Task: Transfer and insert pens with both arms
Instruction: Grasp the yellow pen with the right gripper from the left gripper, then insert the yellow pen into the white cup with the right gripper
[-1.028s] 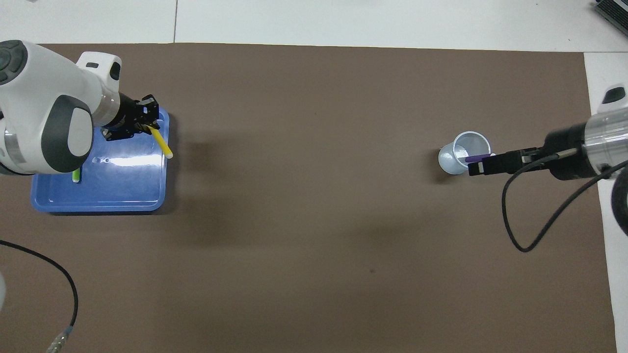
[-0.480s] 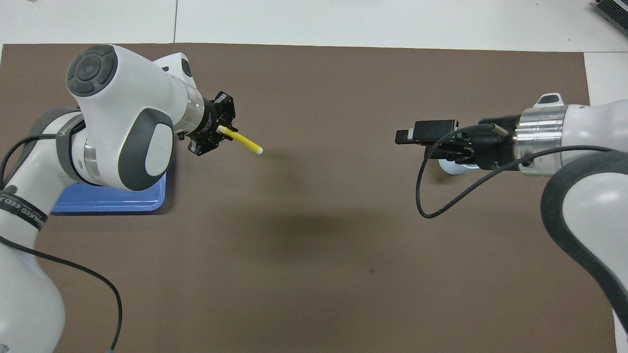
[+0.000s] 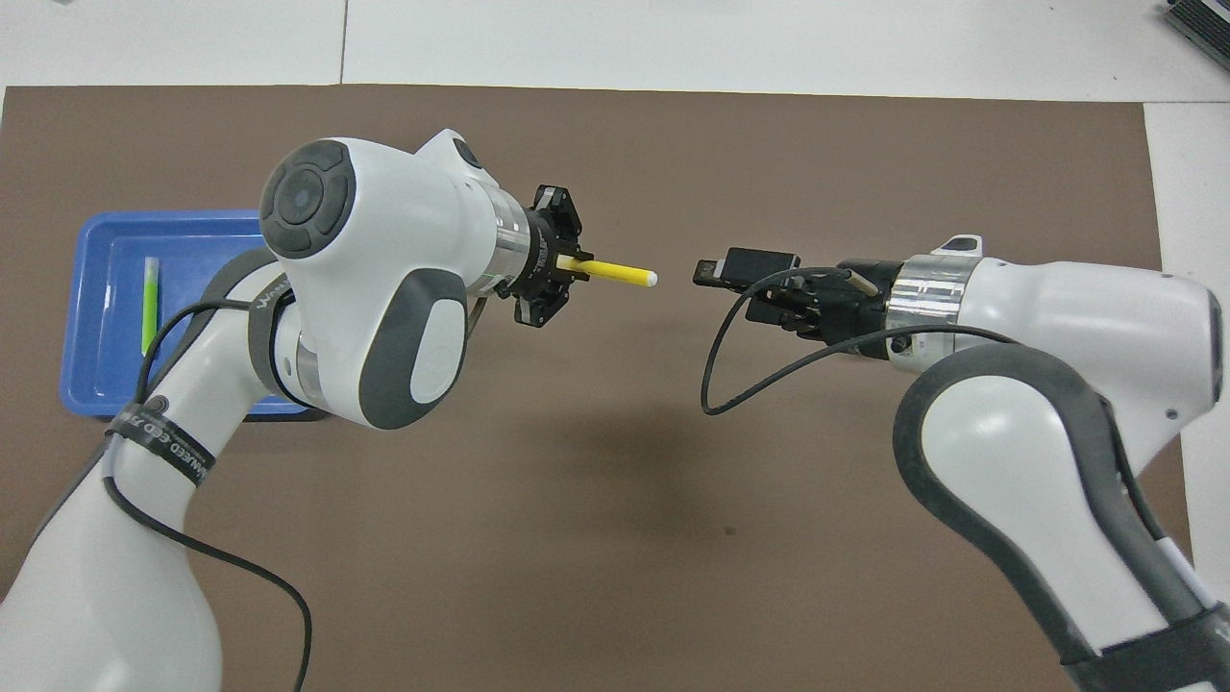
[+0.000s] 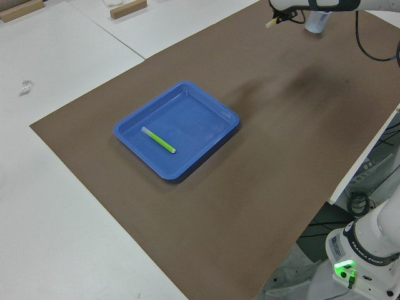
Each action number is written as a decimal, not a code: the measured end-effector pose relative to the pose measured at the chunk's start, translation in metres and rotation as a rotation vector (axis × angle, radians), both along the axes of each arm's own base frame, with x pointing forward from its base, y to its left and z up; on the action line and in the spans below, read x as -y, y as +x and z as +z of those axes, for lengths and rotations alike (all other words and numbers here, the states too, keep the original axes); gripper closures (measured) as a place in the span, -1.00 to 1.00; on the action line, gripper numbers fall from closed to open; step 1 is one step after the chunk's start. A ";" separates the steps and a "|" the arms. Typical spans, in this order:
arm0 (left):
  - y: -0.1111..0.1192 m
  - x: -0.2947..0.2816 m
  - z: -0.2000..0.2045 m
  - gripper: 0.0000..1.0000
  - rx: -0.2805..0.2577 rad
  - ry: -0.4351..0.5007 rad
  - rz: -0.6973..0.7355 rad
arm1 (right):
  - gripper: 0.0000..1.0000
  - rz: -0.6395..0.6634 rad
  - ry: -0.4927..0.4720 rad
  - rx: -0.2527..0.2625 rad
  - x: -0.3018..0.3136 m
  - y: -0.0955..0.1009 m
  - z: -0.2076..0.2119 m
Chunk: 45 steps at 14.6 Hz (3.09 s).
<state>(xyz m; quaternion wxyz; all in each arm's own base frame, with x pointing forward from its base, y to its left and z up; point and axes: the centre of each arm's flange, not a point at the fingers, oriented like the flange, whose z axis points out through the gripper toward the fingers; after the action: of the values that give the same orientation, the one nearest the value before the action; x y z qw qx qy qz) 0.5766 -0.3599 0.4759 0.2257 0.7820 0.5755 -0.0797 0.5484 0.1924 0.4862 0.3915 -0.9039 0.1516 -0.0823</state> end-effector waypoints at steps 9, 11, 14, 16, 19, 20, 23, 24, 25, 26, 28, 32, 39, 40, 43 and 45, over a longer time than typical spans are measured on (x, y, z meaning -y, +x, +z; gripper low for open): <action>-0.040 0.063 0.011 0.67 -0.002 -0.060 -0.008 | -0.75 -0.003 -0.007 -0.007 -0.005 0.001 -0.010; -0.041 0.065 0.012 0.67 0.004 -0.064 -0.007 | -0.36 -0.002 -0.007 -0.006 -0.005 0.001 -0.010; -0.043 0.067 0.012 0.67 0.005 -0.065 -0.011 | -0.08 0.020 -0.018 0.016 -0.002 0.002 -0.012; -0.043 0.068 0.013 0.67 0.006 -0.066 -0.012 | -0.04 0.028 -0.022 0.024 0.001 0.003 -0.012; -0.045 0.070 0.013 0.67 0.006 -0.066 -0.015 | 0.04 0.027 -0.024 0.029 0.008 0.005 -0.013; -0.045 0.070 0.013 0.67 0.006 -0.066 -0.016 | 0.07 0.032 -0.026 0.032 0.011 0.006 -0.013; -0.046 0.071 0.013 0.67 0.006 -0.066 -0.018 | 0.22 0.039 -0.026 0.032 0.019 0.007 -0.013; -0.046 0.071 0.013 0.67 0.007 -0.067 -0.017 | 0.25 0.041 -0.026 0.032 0.018 0.007 -0.013; -0.045 0.071 0.013 0.67 0.010 -0.069 -0.015 | 0.25 0.043 -0.025 0.033 0.017 0.007 -0.013; -0.045 0.071 0.014 0.67 0.014 -0.070 -0.013 | 0.24 0.045 -0.025 0.033 0.016 0.006 -0.013; -0.044 0.070 0.015 0.67 0.022 -0.075 -0.009 | 0.24 0.049 -0.025 0.033 0.014 0.006 -0.012; -0.043 0.070 0.016 0.67 0.032 -0.081 -0.005 | 0.32 0.049 -0.025 0.034 0.014 0.006 -0.012; -0.043 0.071 0.015 0.67 0.033 -0.084 -0.003 | 0.59 0.050 -0.024 0.036 0.015 0.006 -0.011; -0.043 0.071 0.015 0.67 0.033 -0.085 -0.003 | 0.59 0.051 -0.025 0.038 0.015 0.006 -0.011; -0.043 0.071 0.015 0.61 0.035 -0.085 -0.002 | 0.59 0.052 -0.025 0.041 0.015 0.006 -0.009; -0.041 0.069 0.015 0.51 0.035 -0.084 0.001 | 0.59 0.051 -0.031 0.049 0.018 0.008 -0.007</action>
<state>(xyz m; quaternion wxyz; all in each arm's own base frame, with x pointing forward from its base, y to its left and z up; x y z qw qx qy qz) 0.5354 -0.4292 0.4912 0.2684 0.7729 0.5679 -0.0901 0.5563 0.1743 0.4788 0.3828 -0.9112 0.1175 -0.0968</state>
